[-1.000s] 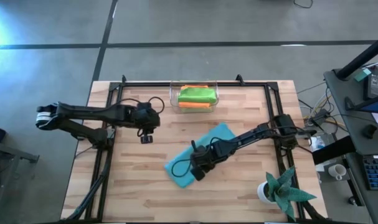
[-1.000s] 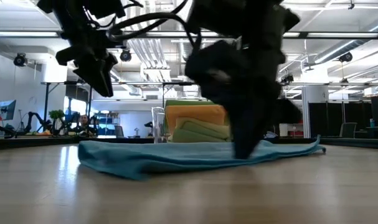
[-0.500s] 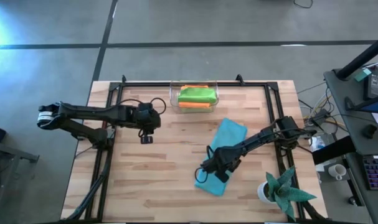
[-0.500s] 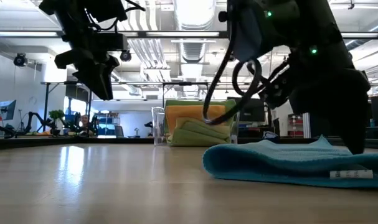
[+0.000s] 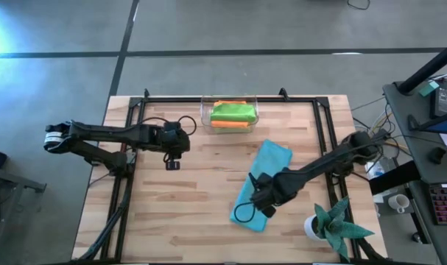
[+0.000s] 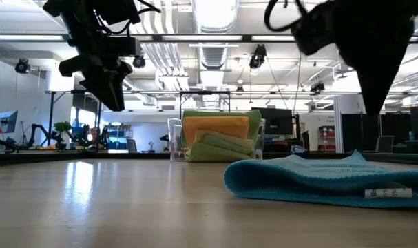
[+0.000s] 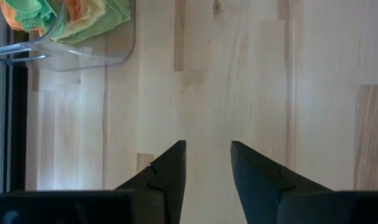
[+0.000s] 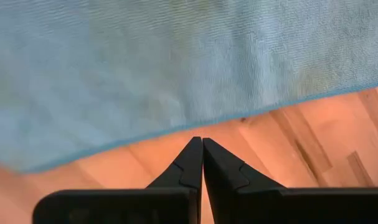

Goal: Fold microfiber towels
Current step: Fold the blue microfiber towel

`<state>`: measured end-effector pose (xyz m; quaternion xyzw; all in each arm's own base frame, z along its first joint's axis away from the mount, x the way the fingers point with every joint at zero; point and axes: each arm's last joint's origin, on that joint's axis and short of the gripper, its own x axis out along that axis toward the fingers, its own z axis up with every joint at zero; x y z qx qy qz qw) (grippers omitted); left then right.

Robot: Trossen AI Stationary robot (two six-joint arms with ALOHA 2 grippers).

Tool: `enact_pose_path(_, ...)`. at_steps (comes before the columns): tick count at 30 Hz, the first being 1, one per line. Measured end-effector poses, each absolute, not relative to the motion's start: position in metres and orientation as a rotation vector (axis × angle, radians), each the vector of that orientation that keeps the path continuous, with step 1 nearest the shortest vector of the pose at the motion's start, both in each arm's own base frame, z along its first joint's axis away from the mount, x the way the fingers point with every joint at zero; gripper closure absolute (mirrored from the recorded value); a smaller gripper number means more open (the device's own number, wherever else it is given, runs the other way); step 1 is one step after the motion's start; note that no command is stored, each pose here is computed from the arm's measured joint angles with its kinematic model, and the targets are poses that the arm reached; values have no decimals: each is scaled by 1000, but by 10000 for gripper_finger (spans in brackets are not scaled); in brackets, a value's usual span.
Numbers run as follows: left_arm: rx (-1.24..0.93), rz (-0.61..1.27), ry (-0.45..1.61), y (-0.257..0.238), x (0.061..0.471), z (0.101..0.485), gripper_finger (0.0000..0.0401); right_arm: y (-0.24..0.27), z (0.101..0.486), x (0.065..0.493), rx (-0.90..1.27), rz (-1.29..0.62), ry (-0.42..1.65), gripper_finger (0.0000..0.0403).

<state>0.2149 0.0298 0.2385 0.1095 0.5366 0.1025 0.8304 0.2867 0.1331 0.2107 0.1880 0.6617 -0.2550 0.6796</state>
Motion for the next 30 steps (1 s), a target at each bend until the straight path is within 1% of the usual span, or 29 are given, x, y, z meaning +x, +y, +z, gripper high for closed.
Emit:
enact_pose_path(5,232,217,1140,30,215,238,289,141,221,276,436,-553,1458,394)
enact_pose_path(12,232,217,1144,30,214,238,286,158,230,262,427,-474,1452,390)
enact_pose_path(14,228,220,1143,30,214,238,277,164,231,257,420,-458,1451,385)
enact_pose_path(20,160,260,1120,30,216,239,229,173,229,244,448,-481,1436,367)
enact_pose_path(23,134,241,1110,29,217,241,220,174,221,244,471,-477,1419,364)
enact_pose_path(26,70,160,1063,26,221,243,219,175,212,246,493,-448,1389,364)
enact_pose_path(28,9,127,976,25,227,246,219,174,206,246,499,-455,1359,364)
enact_pose_path(30,-5,107,887,23,236,250,219,174,202,247,517,-484,1317,364)
